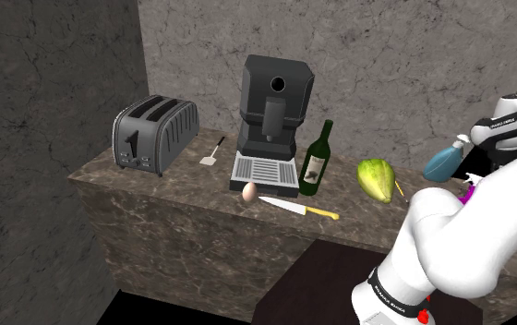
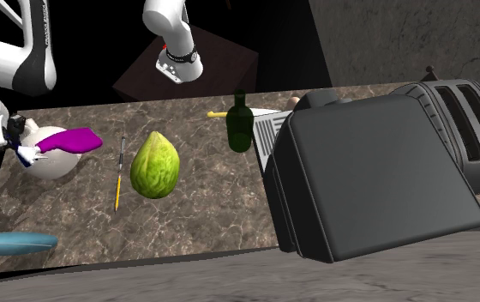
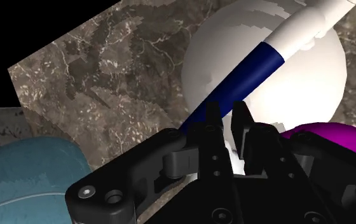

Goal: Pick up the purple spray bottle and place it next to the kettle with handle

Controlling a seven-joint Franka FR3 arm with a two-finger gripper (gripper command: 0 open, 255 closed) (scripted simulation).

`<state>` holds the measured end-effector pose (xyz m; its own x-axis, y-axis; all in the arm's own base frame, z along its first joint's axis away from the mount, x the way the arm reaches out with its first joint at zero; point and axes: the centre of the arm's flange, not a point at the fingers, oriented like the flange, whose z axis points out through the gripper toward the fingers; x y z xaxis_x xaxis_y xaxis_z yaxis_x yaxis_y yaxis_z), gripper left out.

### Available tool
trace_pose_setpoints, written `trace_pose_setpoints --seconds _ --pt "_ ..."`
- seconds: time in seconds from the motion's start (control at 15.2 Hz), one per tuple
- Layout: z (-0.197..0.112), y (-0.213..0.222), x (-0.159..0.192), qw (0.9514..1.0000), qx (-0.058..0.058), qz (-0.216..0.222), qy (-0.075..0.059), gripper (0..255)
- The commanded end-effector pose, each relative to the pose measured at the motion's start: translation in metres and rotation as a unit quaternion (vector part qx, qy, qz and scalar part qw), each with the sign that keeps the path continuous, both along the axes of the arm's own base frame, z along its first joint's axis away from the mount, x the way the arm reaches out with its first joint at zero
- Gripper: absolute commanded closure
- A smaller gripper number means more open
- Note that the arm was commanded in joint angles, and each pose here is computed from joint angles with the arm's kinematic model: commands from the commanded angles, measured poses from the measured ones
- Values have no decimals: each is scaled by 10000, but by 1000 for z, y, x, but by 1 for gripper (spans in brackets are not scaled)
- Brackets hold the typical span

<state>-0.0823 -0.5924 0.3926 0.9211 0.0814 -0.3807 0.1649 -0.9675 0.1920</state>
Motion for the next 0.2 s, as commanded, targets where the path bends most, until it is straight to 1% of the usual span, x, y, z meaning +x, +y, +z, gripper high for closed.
trace_pose_setpoints --seconds 0.0,0.13 --pt "11 0 0 10000 4 1 -2 255" --pt "22 0 0 10000 4 1 -2 255"
